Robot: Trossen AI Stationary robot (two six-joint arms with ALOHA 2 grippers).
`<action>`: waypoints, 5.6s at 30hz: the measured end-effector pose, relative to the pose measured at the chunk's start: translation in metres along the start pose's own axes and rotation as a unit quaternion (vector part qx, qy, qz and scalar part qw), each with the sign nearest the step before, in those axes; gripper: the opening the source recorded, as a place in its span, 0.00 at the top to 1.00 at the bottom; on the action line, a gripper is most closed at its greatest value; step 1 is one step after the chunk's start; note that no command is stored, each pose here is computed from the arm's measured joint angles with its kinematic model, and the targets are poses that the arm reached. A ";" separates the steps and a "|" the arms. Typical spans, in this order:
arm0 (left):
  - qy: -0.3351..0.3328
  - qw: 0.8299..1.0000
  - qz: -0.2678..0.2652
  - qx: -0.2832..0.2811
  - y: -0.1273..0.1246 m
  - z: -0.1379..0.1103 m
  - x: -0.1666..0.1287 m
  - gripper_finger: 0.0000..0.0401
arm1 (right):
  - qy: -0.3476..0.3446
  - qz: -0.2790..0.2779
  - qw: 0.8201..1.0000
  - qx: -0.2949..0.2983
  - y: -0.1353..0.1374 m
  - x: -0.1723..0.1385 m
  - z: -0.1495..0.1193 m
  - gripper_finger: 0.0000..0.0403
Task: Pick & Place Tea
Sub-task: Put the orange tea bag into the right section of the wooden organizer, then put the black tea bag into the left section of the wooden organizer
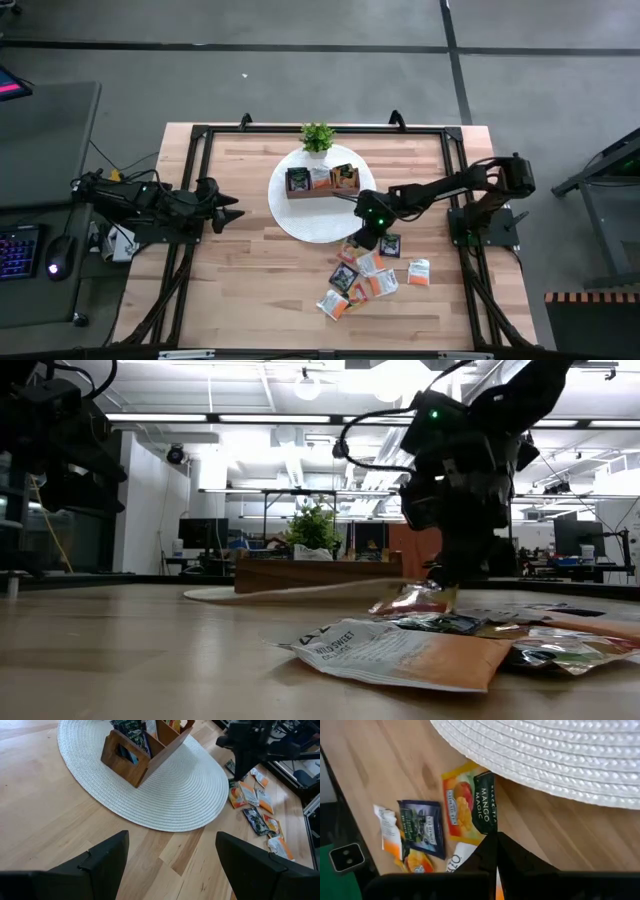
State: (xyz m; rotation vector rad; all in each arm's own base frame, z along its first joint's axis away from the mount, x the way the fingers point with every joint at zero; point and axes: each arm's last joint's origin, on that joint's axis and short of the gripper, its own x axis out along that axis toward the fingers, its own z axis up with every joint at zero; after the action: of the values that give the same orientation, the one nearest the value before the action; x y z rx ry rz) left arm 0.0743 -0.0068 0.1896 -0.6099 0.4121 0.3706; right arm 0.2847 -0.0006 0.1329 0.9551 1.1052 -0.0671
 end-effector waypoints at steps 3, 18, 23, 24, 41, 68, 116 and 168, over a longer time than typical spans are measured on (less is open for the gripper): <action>0.000 1.000 0.000 0.000 0.000 0.000 0.000 0.26 | -0.011 0.006 1.000 -0.005 0.004 -0.007 0.000 1.00; 0.000 1.000 0.000 0.000 0.000 0.000 0.000 0.26 | 0.002 0.063 0.997 -0.044 0.023 -0.023 -0.008 1.00; 0.000 1.000 0.000 0.000 0.000 0.000 0.000 0.26 | -0.004 0.067 0.996 -0.059 0.025 -0.022 -0.008 1.00; 0.000 1.000 0.000 0.000 0.000 0.000 0.000 0.26 | -0.012 0.067 0.996 -0.061 0.026 -0.022 -0.007 1.00; 0.000 1.000 0.000 0.000 0.000 0.000 0.000 0.26 | -0.067 -0.105 0.974 -0.192 0.068 -0.092 0.040 1.00; 0.000 1.000 0.000 0.000 0.000 0.000 0.000 0.26 | -0.115 -0.342 0.842 -0.401 0.102 -0.166 0.063 1.00; 0.000 1.000 0.000 0.000 0.000 0.000 0.000 0.26 | -0.021 -0.394 0.845 -0.362 0.041 -0.094 0.126 1.00; 0.000 1.000 0.000 0.000 0.000 0.000 0.000 0.26 | -0.015 -0.383 0.878 -0.286 0.020 -0.083 0.137 0.55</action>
State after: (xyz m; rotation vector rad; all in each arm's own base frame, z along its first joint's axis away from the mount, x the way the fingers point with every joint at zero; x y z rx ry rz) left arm 0.0743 -0.0068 0.1896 -0.6101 0.4116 0.3709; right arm 0.3528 -0.1141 0.2250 -0.0511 1.3166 -0.3764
